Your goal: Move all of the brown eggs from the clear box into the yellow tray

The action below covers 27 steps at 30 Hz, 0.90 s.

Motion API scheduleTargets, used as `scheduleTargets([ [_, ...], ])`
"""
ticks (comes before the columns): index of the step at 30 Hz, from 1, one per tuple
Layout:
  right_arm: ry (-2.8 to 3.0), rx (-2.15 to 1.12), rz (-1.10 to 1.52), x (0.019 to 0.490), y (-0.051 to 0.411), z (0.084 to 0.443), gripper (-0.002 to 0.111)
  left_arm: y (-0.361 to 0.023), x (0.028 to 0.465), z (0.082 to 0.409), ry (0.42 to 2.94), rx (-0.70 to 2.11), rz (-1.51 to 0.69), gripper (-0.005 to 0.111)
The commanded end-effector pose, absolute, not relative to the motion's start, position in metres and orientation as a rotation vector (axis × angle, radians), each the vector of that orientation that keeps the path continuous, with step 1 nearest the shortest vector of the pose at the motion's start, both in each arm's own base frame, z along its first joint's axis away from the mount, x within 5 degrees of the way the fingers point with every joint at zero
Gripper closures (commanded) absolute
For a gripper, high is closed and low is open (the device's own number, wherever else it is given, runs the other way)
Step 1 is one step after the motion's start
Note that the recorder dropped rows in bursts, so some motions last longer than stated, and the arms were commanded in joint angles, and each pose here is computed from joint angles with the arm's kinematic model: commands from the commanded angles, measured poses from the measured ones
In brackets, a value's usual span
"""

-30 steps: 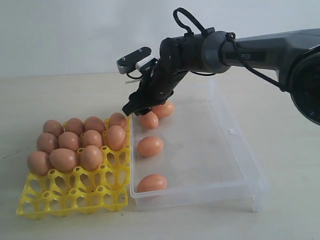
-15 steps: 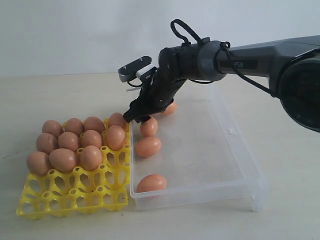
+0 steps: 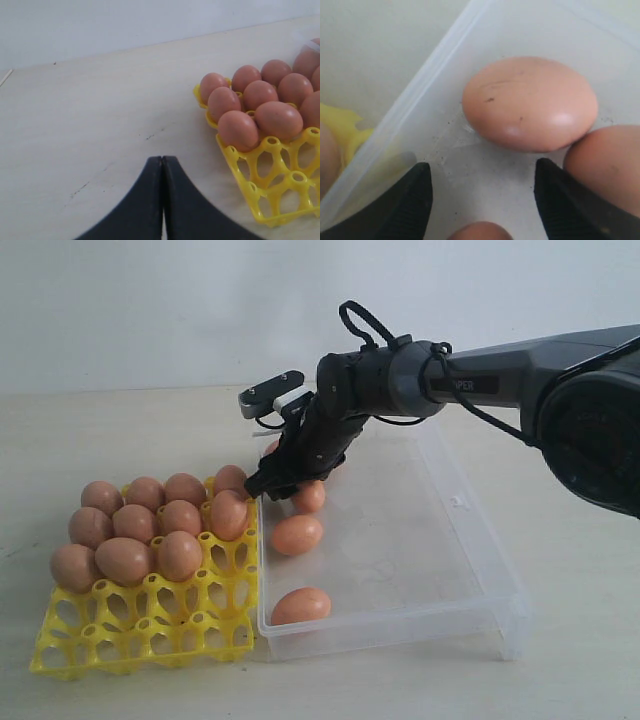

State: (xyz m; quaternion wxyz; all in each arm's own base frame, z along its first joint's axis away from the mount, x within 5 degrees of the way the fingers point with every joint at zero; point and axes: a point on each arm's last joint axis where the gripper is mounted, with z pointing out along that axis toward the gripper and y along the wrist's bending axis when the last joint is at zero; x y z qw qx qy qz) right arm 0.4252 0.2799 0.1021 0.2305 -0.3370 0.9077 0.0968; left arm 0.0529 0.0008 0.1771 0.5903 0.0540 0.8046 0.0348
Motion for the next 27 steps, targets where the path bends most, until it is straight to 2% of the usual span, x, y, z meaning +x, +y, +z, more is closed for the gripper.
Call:
scheduleTargets([
  [1,2.552,-0.907,0.305,0.4213,0.2814,0.0962,0.050,0.0004,0.0527,0.1793,1.857,0.124,0.072,0.107],
  [27,2.674,-0.908,0.257,0.4144,0.2718,0.1023,0.050,0.0004,0.0527,0.1793,1.857,0.124,0.072,0.107],
])
